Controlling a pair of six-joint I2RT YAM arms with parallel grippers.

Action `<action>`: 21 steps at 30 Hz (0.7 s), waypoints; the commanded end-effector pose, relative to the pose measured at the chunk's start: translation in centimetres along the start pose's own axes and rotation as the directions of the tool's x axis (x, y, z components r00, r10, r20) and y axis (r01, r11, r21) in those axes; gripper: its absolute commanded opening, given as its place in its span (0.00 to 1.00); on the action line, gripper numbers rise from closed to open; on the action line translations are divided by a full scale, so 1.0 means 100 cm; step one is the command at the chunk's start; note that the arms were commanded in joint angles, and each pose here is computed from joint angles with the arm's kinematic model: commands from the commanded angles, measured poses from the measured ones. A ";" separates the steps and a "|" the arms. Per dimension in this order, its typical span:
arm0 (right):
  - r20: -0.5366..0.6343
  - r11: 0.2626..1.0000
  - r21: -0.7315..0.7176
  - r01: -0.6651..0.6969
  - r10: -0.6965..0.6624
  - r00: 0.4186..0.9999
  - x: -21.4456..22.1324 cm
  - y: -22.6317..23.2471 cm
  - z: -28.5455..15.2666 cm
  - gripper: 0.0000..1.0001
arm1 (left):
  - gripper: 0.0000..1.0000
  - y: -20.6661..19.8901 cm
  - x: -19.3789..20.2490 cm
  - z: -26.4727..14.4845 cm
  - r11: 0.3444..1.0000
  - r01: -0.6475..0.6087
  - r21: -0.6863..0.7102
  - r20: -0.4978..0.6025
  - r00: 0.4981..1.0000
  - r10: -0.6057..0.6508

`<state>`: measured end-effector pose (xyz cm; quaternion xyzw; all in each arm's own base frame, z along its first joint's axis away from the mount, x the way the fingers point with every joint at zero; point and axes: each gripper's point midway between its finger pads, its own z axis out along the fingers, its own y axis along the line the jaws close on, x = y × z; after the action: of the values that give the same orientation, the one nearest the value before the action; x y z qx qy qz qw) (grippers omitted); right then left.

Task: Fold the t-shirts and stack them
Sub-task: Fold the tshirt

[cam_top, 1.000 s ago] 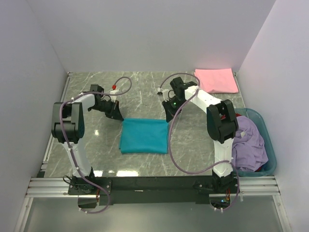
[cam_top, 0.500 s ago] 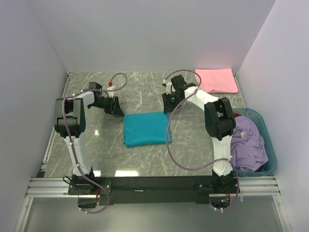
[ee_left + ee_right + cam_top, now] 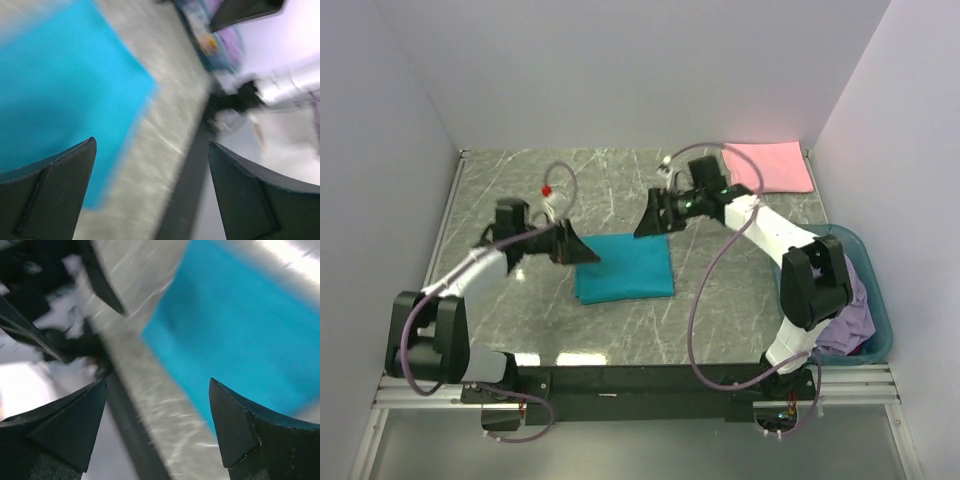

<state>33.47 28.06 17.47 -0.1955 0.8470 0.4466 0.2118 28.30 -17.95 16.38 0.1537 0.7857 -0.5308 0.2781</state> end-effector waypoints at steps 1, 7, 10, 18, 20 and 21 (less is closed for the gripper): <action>-0.181 0.963 -0.202 -0.177 0.141 0.973 0.056 0.038 0.027 0.89 | 0.99 -0.054 0.021 0.025 0.981 0.059 0.184 -0.016 0.998 -0.057; -0.337 0.924 -0.222 -0.312 0.228 0.914 0.106 0.039 0.065 0.89 | 0.99 -0.061 0.059 0.056 0.969 0.124 0.213 -0.095 0.990 -0.106; -0.374 0.901 -0.210 -0.379 0.284 0.883 0.118 0.027 0.079 0.89 | 0.99 -0.039 0.074 0.067 0.961 0.203 0.186 -0.127 0.975 -0.181; -0.385 0.891 -0.066 -0.450 0.393 0.835 0.152 -0.029 0.083 0.90 | 0.99 0.035 0.121 0.071 0.954 0.301 -0.003 -0.222 0.930 -0.294; -0.387 0.882 -0.027 -0.471 0.425 0.818 0.156 -0.042 0.078 0.90 | 0.99 0.051 0.129 0.063 0.936 0.348 -0.057 -0.237 0.906 -0.351; -0.390 0.891 -0.027 -0.454 0.409 0.825 0.158 -0.045 0.076 0.90 | 0.99 0.054 0.129 0.061 0.940 0.339 -0.051 -0.237 0.910 -0.341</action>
<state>23.57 32.23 5.47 -0.1095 0.8365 0.5310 -0.0793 21.97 -23.97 5.89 0.0804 0.8032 -0.5856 0.0740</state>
